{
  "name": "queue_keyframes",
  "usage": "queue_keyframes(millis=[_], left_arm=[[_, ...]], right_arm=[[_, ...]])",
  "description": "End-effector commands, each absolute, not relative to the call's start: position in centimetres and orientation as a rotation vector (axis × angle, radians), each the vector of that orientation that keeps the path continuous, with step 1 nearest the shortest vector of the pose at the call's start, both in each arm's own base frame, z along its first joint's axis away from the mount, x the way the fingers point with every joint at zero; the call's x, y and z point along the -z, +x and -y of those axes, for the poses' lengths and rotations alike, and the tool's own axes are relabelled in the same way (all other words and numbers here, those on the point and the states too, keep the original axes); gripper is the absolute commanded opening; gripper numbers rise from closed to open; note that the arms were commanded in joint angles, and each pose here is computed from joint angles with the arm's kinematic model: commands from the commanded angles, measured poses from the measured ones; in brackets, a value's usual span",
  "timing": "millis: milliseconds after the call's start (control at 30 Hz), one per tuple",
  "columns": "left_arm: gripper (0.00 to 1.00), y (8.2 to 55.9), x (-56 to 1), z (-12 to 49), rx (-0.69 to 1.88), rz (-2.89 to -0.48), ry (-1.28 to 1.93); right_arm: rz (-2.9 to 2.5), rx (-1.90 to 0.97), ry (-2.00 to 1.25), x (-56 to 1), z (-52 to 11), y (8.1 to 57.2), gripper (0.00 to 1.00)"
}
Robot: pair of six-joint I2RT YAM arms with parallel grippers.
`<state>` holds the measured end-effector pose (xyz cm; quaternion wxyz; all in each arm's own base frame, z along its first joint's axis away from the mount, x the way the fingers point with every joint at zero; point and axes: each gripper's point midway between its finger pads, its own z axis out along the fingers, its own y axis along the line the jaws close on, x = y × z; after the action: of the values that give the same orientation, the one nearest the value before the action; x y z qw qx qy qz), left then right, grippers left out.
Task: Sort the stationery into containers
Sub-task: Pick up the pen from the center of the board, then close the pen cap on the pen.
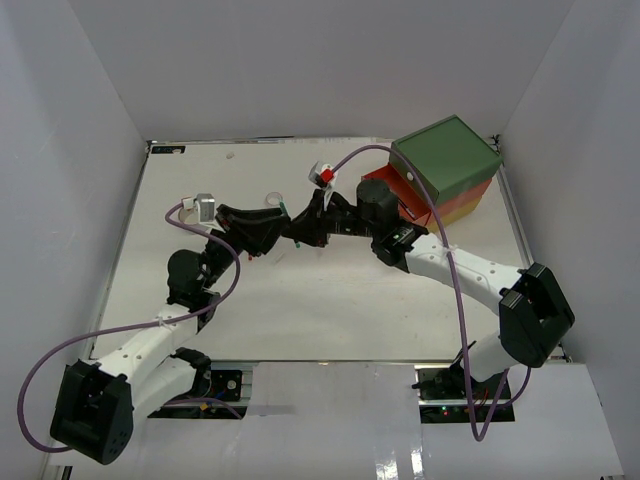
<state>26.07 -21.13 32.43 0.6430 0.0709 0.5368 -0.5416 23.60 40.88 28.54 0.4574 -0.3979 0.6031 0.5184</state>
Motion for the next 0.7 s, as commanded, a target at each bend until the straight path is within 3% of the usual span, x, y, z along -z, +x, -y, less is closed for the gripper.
queue_keyframes(millis=[0,100,267,433,567,667], left_arm=[[0.60,25.8,-32.4,20.8,1.207,-1.239,0.154],[0.80,26.8,-31.9,20.2,1.130,-1.310,0.124],[0.97,28.9,-30.3,18.7,0.954,-1.485,0.047],[0.98,31.1,-27.5,17.4,0.737,-1.716,0.044],[0.98,32.4,-20.5,16.8,0.557,-2.080,0.054],[0.96,32.8,-18.4,16.8,0.512,-2.199,0.061]], right_arm=[[-1.507,-1.227,-0.948,-27.9,-39.5,24.5,0.08],[-1.572,-1.150,-0.916,-26.6,-37.8,25.7,0.08],[-1.702,-0.960,-0.854,-23.6,-34.0,27.4,0.08],[-1.809,-0.803,-0.811,-21.1,-29.7,27.7,0.08],[-1.844,-0.756,-0.807,-19.5,-27.7,26.5,0.08],[-1.838,-0.757,-0.805,-19.5,-27.0,25.6,0.08]])
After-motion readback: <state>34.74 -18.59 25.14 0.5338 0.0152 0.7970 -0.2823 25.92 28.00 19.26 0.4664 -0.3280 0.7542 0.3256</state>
